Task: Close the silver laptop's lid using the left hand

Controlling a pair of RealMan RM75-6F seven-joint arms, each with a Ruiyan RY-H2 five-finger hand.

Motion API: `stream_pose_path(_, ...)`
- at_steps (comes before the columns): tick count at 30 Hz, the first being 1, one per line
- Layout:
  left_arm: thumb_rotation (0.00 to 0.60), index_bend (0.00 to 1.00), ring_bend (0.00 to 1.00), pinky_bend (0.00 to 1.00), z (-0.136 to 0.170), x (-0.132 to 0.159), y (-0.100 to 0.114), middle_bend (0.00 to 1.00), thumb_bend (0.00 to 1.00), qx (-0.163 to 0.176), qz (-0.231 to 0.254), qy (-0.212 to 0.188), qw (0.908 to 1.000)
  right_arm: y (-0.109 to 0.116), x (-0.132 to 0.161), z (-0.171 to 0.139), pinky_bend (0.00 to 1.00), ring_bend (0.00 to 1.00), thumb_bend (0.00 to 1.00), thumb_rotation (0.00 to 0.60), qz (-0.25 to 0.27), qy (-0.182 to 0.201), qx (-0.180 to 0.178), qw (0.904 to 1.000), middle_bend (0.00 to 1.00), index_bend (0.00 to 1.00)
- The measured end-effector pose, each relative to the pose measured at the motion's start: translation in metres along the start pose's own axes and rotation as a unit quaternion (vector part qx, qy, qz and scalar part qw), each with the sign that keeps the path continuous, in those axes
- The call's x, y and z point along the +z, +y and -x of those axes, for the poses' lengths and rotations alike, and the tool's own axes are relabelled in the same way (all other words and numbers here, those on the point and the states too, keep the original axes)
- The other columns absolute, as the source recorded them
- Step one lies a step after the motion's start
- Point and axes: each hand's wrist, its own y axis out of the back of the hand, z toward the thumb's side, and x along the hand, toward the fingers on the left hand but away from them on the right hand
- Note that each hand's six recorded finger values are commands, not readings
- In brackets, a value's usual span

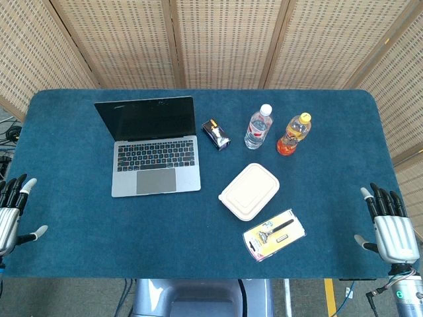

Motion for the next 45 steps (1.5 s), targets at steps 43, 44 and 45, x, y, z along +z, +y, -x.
stream_pose_path(43, 0.6, 0.0, 0.0, 0.0, -0.004, 0.014, 0.001, 0.0, 0.0, -0.008, 0.004, -0.027, 0.9996, -0.007, 0.002, 0.001, 0.0, 0.0, 0.0, 0.6, -0.003, 0.001, 0.016, 0.9999, 0.0, 0.0)
stream_pose_path(44, 0.6, 0.0, 0.0, 0.0, -0.006, 0.017, 0.003, 0.0, 0.03, -0.005, 0.006, -0.028, 0.9996, -0.007, 0.002, 0.001, 0.0, 0.0, 0.0, 0.6, -0.003, 0.001, 0.016, 0.9999, 0.0, 0.0)
stream_pose_path(45, 0.6, 0.0, 0.0, 0.0, -0.007, 0.018, 0.004, 0.0, 0.06, -0.003, 0.008, -0.029, 0.9996, -0.007, 0.002, 0.001, 0.0, 0.0, 0.0, 0.6, -0.003, 0.0, 0.016, 0.9999, 0.0, 0.0)
